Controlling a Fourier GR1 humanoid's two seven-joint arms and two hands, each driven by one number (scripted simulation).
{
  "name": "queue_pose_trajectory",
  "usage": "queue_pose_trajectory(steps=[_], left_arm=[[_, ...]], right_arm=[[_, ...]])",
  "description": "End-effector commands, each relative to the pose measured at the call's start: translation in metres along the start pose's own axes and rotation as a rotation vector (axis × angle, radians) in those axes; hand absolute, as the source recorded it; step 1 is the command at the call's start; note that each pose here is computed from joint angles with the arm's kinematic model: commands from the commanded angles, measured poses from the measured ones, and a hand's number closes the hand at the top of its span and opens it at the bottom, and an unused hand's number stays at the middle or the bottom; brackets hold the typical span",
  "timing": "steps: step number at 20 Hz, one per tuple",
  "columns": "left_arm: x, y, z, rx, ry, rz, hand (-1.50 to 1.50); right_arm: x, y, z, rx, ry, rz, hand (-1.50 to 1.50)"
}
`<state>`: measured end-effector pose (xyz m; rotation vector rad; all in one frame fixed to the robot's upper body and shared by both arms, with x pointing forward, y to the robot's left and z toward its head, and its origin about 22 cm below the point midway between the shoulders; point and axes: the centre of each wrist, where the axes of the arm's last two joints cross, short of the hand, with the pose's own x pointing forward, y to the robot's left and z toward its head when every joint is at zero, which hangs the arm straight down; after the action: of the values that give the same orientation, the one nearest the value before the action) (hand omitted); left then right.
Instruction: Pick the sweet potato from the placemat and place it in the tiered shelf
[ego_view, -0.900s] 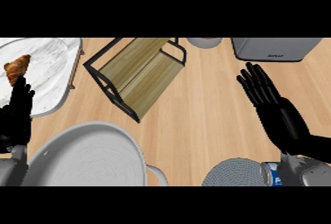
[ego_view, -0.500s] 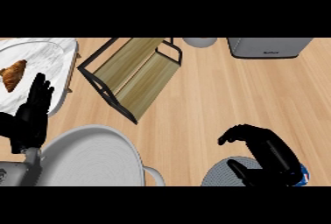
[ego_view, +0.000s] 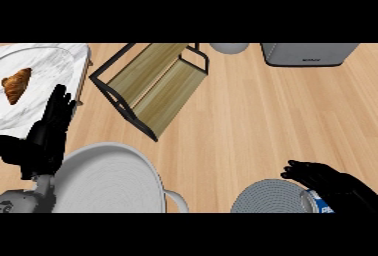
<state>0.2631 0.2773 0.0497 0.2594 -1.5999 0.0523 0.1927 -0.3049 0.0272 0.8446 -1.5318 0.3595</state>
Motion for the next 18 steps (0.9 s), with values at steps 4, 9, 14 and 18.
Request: queue_pose_trajectory(steps=[4, 9, 14, 18], left_arm=[[-0.002, 0.006, 0.008, -0.007, 0.011, -0.009, 0.0], [0.003, 0.001, 0.019, 0.007, 0.011, 0.018, 0.0], [0.009, 0.008, 0.011, 0.01, 0.003, -0.012, 0.0], [0.004, 0.017, 0.015, 0.005, -0.003, -0.002, 0.0]], right_arm=[[0.085, -0.005, 0.005, 0.333, 0.174, 0.346, -1.5], [0.148, 0.024, -0.011, 0.371, 0.24, 0.777, -1.5], [0.152, 0.068, -0.012, 0.388, 0.34, 1.012, -1.5], [0.119, 0.105, -0.001, 0.324, 0.387, 1.02, -1.5]])
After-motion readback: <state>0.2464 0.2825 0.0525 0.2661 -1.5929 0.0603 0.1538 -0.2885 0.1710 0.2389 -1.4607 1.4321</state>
